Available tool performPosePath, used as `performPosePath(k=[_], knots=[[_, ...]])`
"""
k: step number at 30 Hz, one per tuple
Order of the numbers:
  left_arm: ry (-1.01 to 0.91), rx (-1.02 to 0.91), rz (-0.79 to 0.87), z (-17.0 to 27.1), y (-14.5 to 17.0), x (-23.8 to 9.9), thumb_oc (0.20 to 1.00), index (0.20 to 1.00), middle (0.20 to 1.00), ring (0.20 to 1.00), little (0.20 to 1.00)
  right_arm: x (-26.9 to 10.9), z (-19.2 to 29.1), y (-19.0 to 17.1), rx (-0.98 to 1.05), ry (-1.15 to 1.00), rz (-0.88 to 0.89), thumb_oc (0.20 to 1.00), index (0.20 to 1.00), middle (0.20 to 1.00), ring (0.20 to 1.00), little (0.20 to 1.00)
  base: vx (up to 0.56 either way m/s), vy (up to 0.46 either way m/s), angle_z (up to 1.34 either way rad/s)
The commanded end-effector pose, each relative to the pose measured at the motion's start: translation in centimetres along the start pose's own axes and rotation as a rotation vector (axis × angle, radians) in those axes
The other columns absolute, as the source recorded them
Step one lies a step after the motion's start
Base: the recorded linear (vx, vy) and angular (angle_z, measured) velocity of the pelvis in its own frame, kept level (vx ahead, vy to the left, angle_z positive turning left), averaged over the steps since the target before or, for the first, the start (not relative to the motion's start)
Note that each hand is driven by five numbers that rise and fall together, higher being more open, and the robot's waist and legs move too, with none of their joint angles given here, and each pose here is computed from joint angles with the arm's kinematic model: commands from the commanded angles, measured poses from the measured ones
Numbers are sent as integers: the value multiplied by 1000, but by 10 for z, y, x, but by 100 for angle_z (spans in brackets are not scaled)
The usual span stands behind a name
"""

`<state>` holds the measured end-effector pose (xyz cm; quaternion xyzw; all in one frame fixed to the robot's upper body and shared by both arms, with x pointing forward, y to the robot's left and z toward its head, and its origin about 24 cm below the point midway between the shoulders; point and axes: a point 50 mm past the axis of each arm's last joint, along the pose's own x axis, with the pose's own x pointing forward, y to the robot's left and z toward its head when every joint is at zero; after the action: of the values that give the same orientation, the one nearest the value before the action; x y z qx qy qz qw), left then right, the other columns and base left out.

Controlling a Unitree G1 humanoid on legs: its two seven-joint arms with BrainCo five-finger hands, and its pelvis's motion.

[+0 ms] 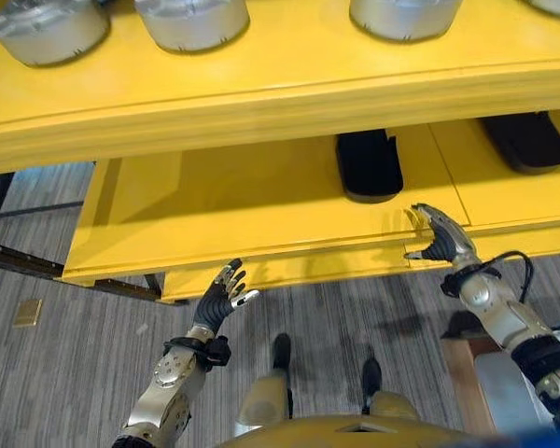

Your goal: Move parts from the plastic box to the shelf.

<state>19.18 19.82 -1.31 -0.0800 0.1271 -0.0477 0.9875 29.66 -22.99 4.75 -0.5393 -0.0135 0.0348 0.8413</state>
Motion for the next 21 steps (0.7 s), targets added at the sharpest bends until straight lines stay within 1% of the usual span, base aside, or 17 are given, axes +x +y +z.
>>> performPosePath(k=[1, 9, 21], knots=[[-100, 77, -3, 22, 9, 3, 1000, 1000, 1000, 1000, 1000, 18, 28, -13, -12, -104, -92, 1000, 1000, 1000, 1000, 1000, -65, 4, 4], [-145, 79, 10, 31, 8, 7, 1000, 1000, 1000, 1000, 1000, 26, 46, -9, 21, -141, -106, 1000, 1000, 1000, 1000, 1000, -38, 10, 3], [-180, 79, 11, 39, 7, 10, 1000, 1000, 1000, 1000, 1000, 32, 54, 1, 24, -145, -79, 1000, 1000, 1000, 1000, 1000, -9, 4, 2]])
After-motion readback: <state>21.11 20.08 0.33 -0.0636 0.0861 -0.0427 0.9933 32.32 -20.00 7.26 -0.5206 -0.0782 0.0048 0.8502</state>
